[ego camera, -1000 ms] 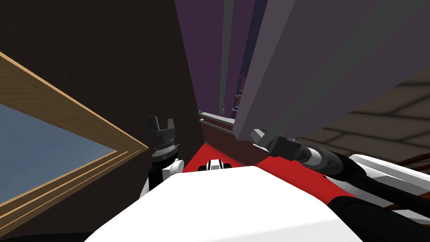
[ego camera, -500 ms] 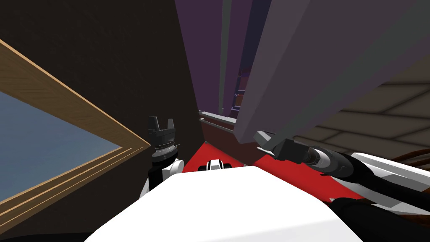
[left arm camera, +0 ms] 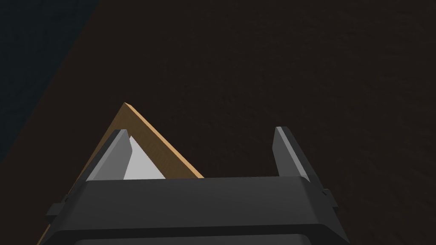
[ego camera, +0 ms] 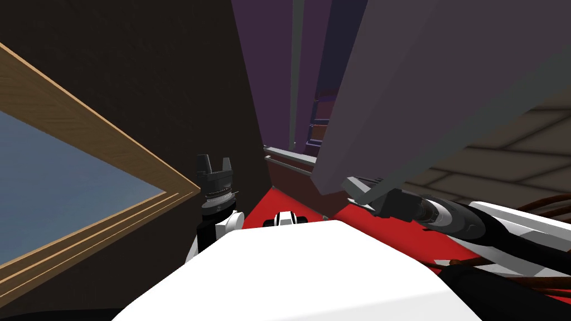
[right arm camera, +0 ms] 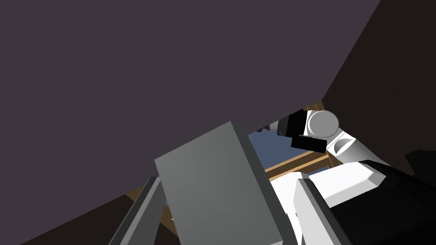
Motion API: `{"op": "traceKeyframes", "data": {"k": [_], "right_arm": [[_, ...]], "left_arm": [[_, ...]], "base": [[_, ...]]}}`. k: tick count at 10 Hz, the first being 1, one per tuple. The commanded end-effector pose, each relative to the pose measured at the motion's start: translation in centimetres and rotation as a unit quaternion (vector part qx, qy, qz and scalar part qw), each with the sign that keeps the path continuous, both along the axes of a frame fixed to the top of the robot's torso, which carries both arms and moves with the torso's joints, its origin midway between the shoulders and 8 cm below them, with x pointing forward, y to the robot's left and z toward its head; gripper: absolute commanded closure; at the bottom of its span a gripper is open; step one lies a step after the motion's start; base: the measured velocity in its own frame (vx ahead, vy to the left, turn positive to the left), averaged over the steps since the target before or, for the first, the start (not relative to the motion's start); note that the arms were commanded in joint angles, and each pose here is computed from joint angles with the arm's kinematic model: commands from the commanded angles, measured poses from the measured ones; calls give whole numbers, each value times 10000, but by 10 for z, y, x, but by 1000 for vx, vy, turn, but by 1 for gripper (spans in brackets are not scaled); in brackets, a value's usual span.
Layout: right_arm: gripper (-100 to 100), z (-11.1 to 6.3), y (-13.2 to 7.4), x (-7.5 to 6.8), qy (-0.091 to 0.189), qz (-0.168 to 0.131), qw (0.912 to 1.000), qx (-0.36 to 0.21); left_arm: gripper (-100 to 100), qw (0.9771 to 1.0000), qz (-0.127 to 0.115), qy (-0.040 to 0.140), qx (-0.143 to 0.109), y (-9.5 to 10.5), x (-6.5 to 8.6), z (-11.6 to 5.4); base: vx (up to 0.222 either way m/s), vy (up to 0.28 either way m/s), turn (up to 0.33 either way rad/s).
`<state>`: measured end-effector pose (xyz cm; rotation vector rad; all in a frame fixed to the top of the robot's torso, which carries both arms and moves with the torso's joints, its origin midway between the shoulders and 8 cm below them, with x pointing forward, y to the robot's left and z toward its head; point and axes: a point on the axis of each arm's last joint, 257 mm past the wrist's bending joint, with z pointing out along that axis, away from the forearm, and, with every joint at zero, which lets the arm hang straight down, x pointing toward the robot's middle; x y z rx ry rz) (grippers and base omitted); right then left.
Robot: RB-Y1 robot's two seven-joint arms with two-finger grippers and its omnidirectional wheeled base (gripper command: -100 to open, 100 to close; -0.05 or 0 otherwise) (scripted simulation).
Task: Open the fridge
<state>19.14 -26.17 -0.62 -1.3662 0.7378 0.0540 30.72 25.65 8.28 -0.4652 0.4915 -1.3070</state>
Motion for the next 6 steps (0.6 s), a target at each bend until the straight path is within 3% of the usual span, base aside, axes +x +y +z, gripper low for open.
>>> {"op": "traceKeyframes", "data": {"k": [1, 3, 6], "right_arm": [[100, 2, -5, -11, 17, 241, 9997, 54], [100, 2, -5, -9, -20, 227, 9997, 50], [100, 0, -11, -23, -18, 578, 9983, 8]], "left_arm": [[0, 10000, 0, 0, 0, 0, 0, 0], [0, 10000, 0, 0, 0, 0, 0, 0], [0, 10000, 0, -1, 0, 0, 0, 0]], "base": [[-50, -7, 2], [-13, -9, -4], [-76, -60, 59]]}}
